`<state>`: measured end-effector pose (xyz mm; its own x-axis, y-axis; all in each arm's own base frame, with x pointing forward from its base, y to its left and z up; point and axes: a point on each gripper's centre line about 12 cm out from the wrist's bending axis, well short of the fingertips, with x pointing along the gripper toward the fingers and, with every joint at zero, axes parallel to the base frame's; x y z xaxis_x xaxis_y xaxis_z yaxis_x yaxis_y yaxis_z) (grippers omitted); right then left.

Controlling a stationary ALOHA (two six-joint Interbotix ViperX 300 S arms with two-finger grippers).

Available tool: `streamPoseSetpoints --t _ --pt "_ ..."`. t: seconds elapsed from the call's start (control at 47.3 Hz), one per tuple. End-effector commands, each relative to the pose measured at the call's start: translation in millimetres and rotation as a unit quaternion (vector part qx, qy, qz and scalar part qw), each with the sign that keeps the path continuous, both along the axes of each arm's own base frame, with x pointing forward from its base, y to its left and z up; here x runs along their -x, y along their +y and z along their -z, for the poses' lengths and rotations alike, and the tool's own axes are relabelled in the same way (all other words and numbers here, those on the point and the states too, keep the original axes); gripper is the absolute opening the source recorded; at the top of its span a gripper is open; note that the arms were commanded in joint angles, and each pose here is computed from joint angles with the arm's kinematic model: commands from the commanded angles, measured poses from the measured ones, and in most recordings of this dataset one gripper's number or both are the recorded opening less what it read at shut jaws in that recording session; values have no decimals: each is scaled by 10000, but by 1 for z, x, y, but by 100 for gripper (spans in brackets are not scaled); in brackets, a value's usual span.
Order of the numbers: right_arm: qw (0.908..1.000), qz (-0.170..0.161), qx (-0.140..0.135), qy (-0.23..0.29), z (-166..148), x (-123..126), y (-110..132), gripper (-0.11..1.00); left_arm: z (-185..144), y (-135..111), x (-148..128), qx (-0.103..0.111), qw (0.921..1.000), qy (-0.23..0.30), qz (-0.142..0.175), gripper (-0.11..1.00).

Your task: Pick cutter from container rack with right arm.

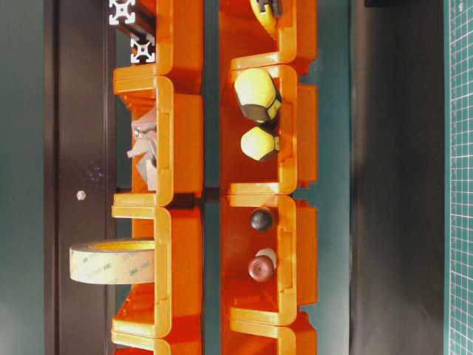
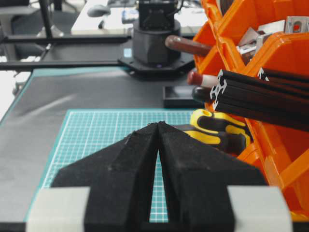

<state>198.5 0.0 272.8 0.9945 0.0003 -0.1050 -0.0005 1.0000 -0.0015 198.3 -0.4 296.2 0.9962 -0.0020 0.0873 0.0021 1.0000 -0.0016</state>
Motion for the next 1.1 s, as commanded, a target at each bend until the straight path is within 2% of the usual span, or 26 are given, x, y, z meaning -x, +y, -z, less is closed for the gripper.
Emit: streamPoseSetpoints --t 0.0,0.063,0.106,0.19,0.317,0.422,0.613,0.782,0.908,0.993,1.077 --pt "9999 4 -76 -69 -5 -3 0 2 -7 -2 -3 -14 10000 70 54 6" --pt "9999 -29 -121 31 -7 -3 2 5 -10 -3 -4 99 9996 262 81 2" --pt "9997 -37 -182 139 -9 -3 2 0 -13 -3 -3 135 9993 347 100 0" --pt "9982 -57 -373 472 -13 -3 5 -1 -20 -6 0 130 9987 463 163 0" --pt "9908 -25 -704 1159 -22 -1 7 -1 -31 -10 6 153 9978 587 252 0" --pt "9843 -150 -673 1624 -29 2 14 -1 -36 -11 8 163 9971 687 279 0" --pt "9746 -442 -516 2136 -42 1 28 -1 -39 -11 9 169 9966 756 273 0" --pt "9650 -632 -137 2541 -60 -5 39 -1 -39 -11 10 177 9966 748 281 0" --pt "9606 -674 335 2675 -80 -16 46 -1 -40 -11 11 201 9968 719 282 0" --pt "9499 -561 801 2969 -88 -26 49 -1 -41 -11 11 232 9968 704 282 0" --pt "9314 -336 1201 3420 -84 -32 50 -1 -42 -11 12 255 9969 682 291 0"
